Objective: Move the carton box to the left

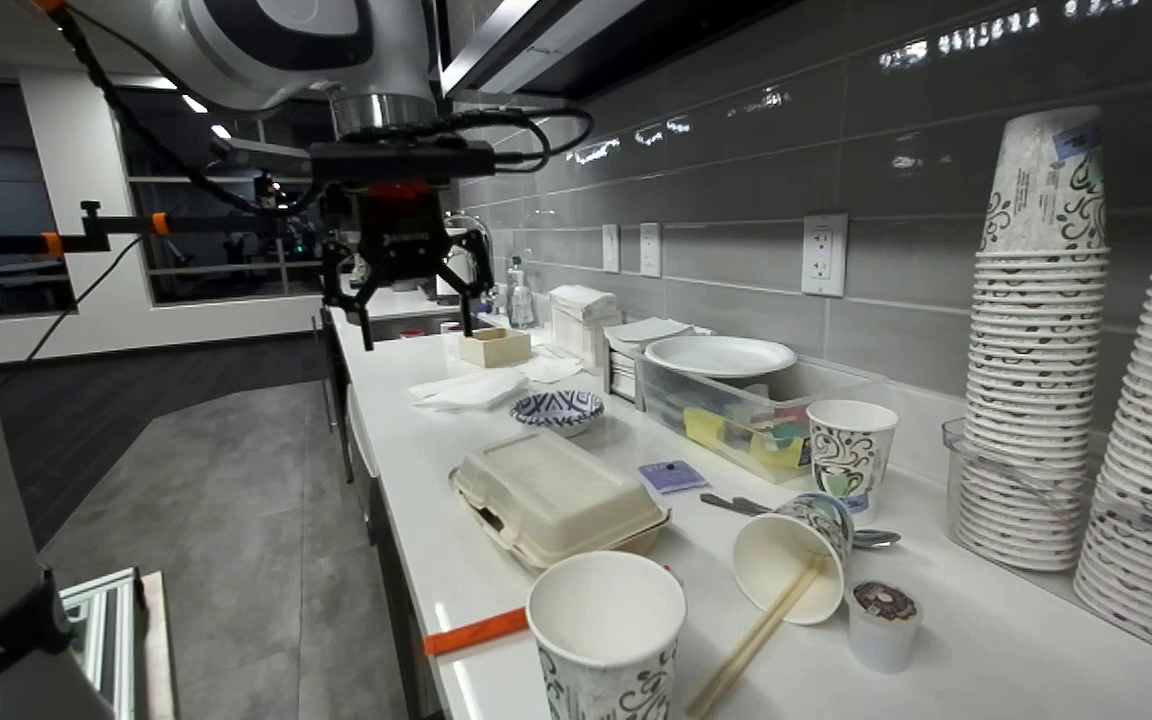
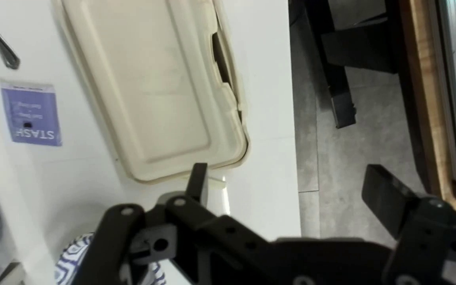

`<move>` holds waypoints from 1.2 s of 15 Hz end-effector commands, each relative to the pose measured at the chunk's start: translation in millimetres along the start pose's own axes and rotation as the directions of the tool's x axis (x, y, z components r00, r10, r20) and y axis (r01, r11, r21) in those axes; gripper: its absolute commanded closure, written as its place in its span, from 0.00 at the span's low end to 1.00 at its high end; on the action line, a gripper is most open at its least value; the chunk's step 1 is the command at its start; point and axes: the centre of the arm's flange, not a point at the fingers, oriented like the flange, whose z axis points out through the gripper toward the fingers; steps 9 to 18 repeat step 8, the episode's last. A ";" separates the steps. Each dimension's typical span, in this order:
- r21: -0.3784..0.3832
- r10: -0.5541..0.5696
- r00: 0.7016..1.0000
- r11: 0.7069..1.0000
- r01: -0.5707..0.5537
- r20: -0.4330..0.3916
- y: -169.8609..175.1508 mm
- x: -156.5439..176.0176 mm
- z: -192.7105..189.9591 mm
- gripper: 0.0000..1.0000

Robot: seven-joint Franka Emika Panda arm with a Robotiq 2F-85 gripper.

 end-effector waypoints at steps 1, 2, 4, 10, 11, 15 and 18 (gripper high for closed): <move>-0.062 0.185 0.982 0.981 -0.186 -0.029 2.8 8.0 -21.9 0.00; -0.038 0.095 0.995 0.995 -0.096 -0.011 3.0 4.3 -16.1 0.00; -0.049 0.103 0.995 0.993 -0.103 -0.007 3.8 5.7 -19.8 0.00; -0.046 0.103 0.995 0.994 -0.103 -0.005 3.9 5.7 -18.5 0.00; -0.046 0.103 0.995 0.994 -0.103 -0.005 3.9 5.7 -18.5 0.00; -0.046 0.103 0.995 0.994 -0.103 -0.005 3.9 5.7 -18.5 0.00; -0.046 0.103 0.995 0.994 -0.103 -0.005 3.9 5.7 -18.5 0.00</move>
